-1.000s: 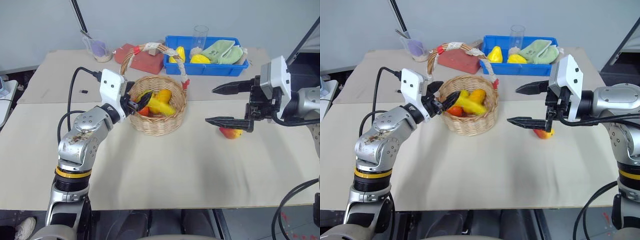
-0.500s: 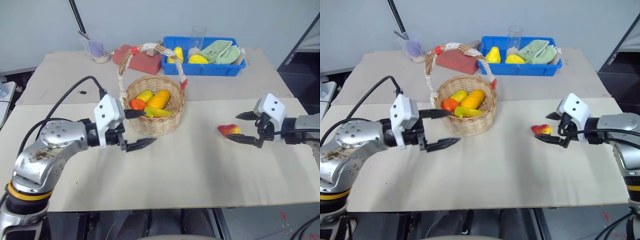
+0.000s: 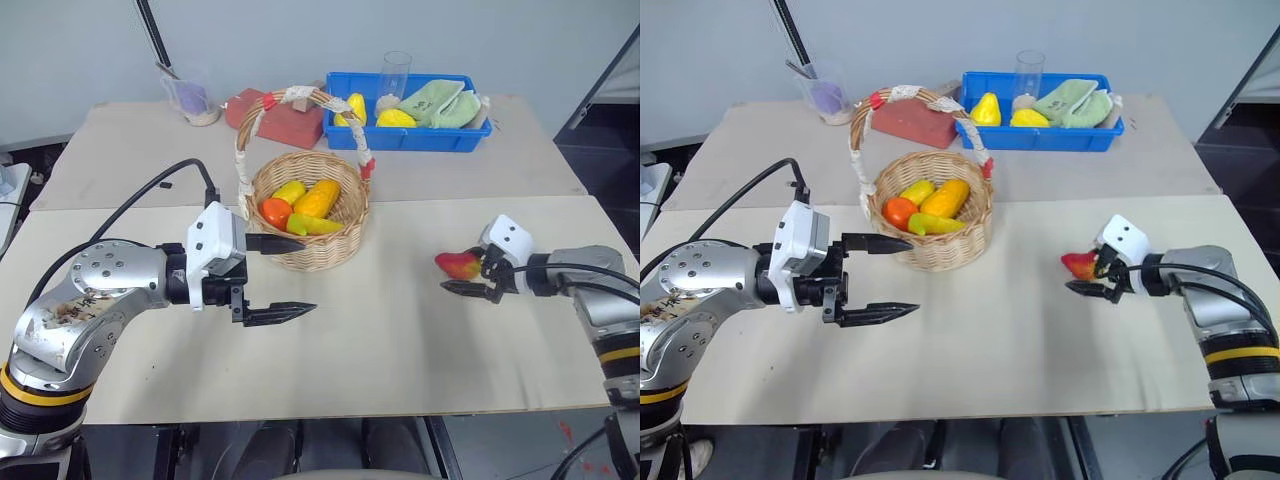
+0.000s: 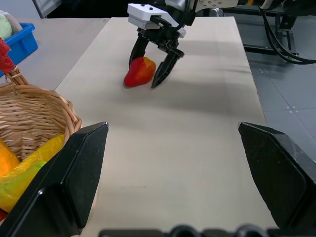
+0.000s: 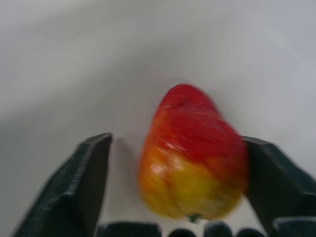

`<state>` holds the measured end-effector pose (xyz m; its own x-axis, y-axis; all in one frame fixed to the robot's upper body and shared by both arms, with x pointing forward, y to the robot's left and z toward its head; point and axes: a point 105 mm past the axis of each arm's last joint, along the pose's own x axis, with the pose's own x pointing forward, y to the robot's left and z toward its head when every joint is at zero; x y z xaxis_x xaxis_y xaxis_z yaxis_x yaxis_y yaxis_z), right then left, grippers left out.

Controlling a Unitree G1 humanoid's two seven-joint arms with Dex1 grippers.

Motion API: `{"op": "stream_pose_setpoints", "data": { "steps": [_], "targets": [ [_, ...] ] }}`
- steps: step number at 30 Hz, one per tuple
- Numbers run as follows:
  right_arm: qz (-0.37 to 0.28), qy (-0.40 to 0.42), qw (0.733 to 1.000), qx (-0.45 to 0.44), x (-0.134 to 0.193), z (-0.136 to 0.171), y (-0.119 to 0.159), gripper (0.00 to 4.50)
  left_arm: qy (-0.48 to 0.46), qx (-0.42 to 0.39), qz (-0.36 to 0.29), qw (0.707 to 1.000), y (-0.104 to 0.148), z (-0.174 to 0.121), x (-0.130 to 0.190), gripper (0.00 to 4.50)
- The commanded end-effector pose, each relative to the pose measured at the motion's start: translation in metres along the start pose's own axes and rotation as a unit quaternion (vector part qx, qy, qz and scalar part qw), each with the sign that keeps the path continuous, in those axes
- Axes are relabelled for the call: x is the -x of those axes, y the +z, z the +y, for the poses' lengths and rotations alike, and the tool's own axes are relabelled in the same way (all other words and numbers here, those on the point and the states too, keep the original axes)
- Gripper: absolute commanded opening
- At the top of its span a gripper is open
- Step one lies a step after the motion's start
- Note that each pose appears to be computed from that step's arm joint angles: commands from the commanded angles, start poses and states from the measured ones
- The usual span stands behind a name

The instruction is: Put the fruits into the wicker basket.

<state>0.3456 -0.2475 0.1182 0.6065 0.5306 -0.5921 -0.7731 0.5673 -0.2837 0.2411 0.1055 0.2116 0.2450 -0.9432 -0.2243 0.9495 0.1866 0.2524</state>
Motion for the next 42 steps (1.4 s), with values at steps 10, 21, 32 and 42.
{"op": "stream_pose_setpoints", "data": {
  "steps": [10,21,32,42],
  "targets": [
    [-0.097,0.086,0.990,0.056,0.020,0.036,0.074,1.86,0.080,-0.004,-0.022,0.997,-0.001,0.003,0.032,4.50],
    [-0.305,0.067,0.950,0.022,-0.024,0.082,0.219,1.85,0.216,0.038,-0.034,0.975,-0.017,0.010,0.060,4.50],
    [-0.316,0.013,0.949,0.015,-0.048,0.076,0.229,4.42,0.228,0.032,-0.039,0.972,-0.013,0.011,0.059,4.50],
    [-0.328,0.131,0.934,0.058,-0.002,0.111,0.209,4.42,0.223,0.030,-0.035,0.974,-0.015,0.016,0.059,4.50]
  ]
}}
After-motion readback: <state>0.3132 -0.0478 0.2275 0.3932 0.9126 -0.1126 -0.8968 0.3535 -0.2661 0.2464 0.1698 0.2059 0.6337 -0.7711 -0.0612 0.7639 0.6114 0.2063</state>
